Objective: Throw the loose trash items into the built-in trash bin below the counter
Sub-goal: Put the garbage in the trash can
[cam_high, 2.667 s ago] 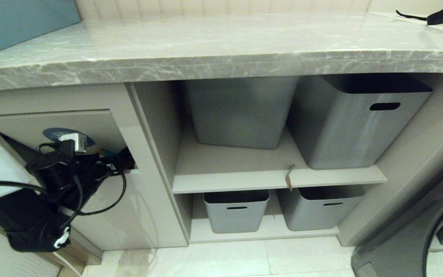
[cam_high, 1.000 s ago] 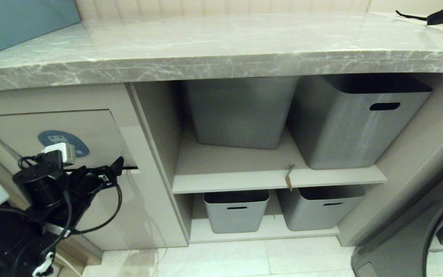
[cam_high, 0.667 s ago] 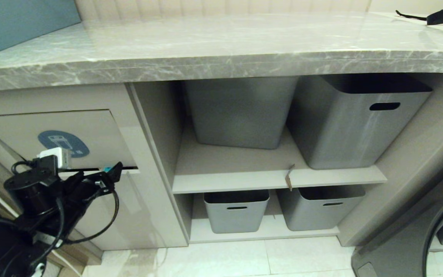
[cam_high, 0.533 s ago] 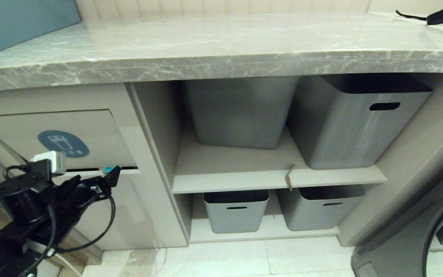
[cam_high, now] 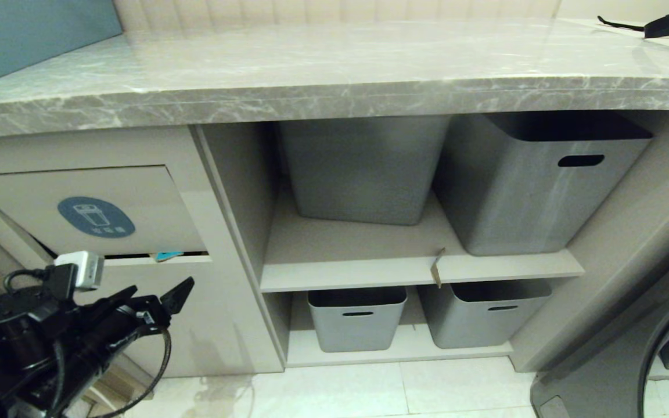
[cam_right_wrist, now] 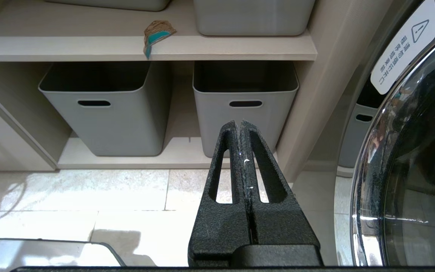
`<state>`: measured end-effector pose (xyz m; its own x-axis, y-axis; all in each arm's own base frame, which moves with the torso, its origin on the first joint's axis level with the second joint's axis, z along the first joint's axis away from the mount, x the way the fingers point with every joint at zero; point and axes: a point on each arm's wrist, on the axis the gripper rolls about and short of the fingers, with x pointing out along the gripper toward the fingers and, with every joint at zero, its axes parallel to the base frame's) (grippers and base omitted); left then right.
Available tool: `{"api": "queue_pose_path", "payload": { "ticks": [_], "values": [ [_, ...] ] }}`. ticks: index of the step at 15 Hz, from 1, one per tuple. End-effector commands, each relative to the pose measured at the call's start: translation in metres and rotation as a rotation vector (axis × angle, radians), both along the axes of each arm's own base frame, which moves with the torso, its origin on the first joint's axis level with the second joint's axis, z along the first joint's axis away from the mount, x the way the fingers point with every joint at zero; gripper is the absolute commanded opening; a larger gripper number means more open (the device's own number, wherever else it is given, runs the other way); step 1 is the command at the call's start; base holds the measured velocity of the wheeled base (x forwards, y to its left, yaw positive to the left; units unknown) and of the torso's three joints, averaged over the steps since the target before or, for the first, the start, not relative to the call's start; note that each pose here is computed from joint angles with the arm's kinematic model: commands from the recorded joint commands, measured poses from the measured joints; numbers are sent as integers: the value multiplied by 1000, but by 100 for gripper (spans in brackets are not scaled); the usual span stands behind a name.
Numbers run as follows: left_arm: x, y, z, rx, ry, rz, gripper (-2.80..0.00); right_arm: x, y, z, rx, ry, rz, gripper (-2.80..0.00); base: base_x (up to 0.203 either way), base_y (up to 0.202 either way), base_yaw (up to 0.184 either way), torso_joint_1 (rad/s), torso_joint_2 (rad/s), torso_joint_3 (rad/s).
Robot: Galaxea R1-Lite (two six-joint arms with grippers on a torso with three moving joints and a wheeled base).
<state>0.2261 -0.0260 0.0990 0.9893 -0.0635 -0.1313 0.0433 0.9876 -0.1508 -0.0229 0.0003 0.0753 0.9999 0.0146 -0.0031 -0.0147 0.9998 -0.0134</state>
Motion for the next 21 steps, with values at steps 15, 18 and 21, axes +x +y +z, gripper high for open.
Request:
{"api": "queue_pose_path", "payload": {
  "ticks": [15,18,21],
  "values": [
    [63,-8,-9,-73,-53,57,0,0,0,0,0,0,1,-280,0,0,0,0,0,0],
    [69,-9,-4,-71,-83,86,0,0,0,0,0,0,1,-280,0,0,0,0,0,0],
    [72,-8,-9,-70,-72,97,0,0,0,0,-1,0,1,-280,0,0,0,0,0,0]
  ]
}}
